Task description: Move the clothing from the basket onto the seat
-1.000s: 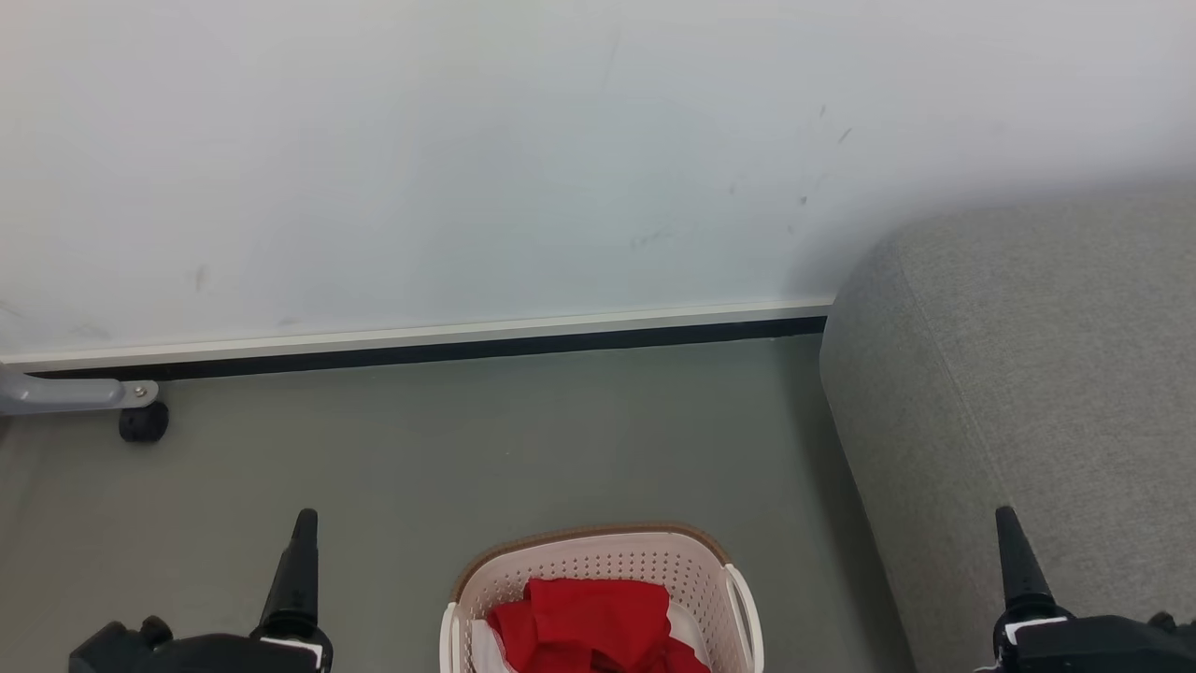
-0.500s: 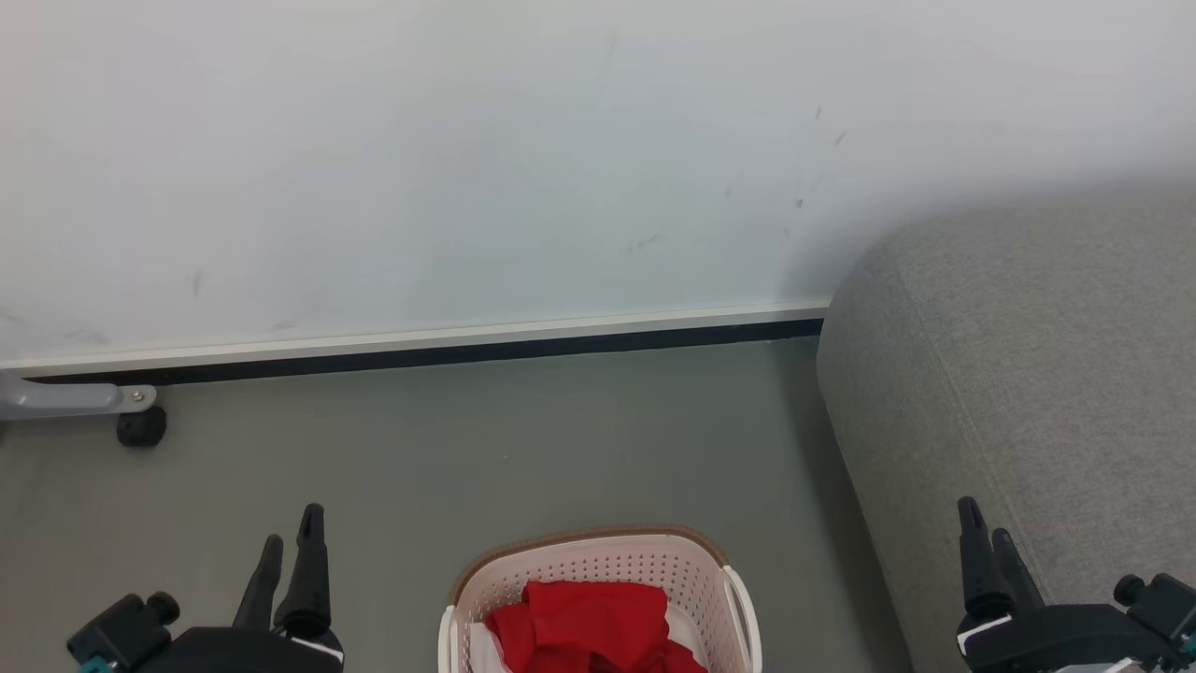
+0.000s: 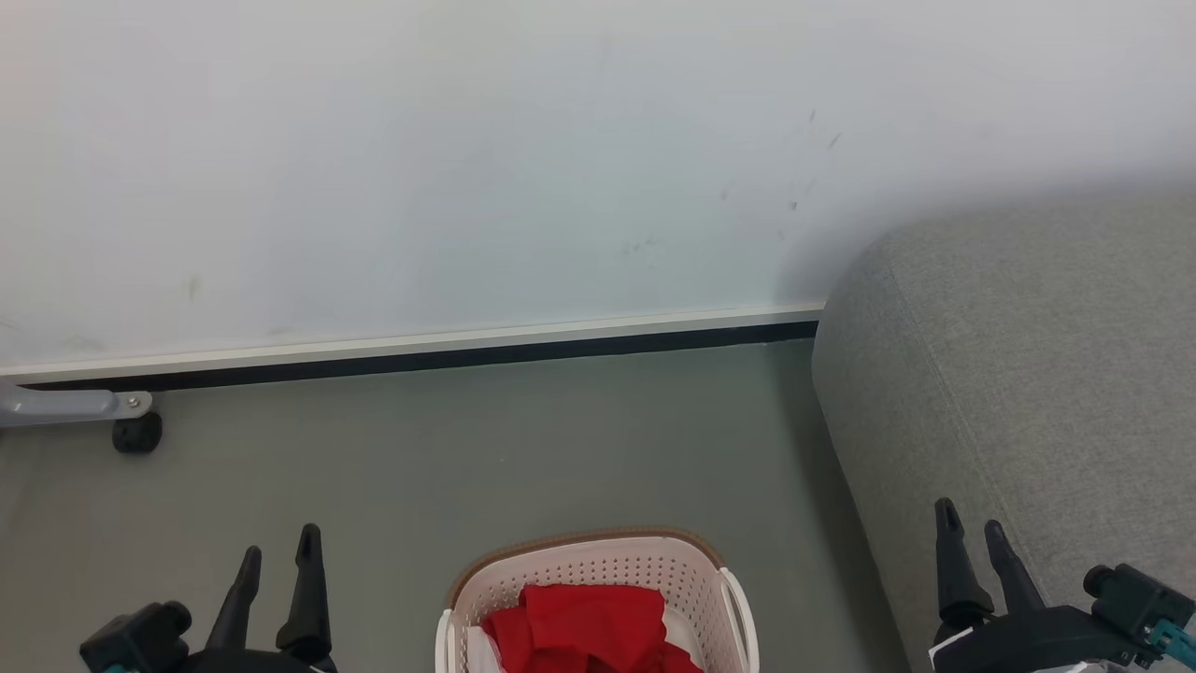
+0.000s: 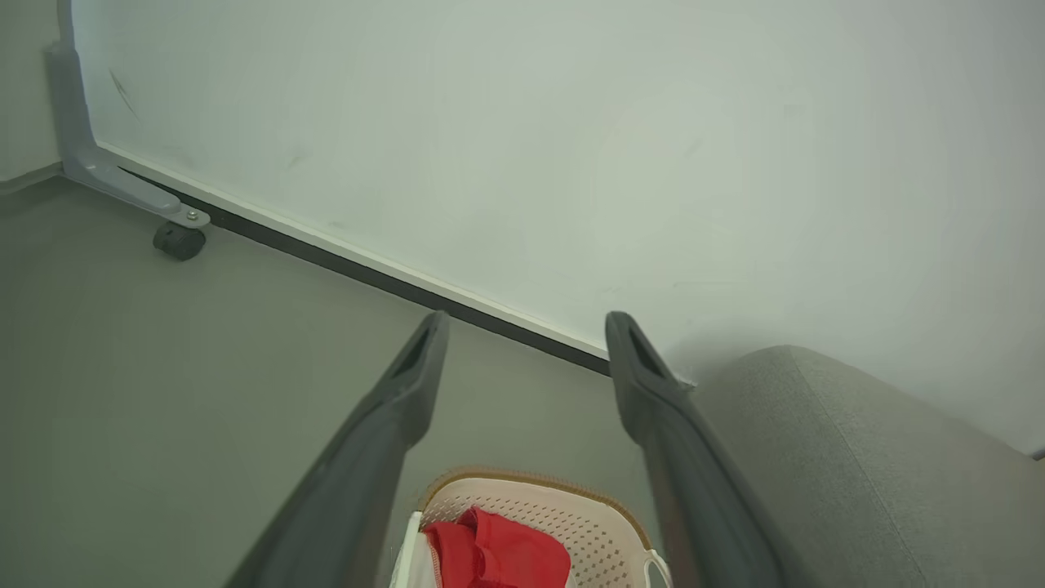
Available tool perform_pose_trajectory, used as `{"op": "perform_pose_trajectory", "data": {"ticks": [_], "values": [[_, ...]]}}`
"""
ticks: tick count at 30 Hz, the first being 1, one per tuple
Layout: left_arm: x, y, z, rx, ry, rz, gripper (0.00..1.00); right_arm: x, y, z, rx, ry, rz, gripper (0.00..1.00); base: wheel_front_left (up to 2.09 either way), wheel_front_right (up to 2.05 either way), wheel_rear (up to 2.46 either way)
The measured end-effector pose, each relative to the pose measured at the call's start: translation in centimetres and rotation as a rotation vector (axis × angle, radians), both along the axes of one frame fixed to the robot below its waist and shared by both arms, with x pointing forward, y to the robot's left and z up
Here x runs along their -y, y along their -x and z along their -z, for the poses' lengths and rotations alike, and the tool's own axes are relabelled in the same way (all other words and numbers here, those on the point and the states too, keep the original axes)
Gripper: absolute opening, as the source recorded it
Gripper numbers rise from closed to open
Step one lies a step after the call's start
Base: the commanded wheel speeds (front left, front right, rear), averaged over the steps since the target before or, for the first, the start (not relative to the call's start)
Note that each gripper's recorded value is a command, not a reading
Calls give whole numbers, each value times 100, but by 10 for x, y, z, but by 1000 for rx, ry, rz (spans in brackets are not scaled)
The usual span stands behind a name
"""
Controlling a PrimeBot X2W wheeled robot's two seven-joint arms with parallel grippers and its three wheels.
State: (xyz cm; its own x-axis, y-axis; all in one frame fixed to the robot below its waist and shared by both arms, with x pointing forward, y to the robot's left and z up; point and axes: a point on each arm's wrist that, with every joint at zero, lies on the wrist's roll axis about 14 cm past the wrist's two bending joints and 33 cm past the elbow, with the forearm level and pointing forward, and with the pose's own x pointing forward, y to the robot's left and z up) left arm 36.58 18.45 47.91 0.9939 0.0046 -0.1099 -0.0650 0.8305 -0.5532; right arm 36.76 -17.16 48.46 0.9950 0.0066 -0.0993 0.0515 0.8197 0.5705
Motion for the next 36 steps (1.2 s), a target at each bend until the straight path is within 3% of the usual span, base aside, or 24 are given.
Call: {"op": "perform_pose_trajectory", "data": {"ticks": [36], "values": [[5, 12, -4, 103, -516, 59, 100, -21, 8, -19, 170, 562, -86, 100, 0, 0, 0]]}}
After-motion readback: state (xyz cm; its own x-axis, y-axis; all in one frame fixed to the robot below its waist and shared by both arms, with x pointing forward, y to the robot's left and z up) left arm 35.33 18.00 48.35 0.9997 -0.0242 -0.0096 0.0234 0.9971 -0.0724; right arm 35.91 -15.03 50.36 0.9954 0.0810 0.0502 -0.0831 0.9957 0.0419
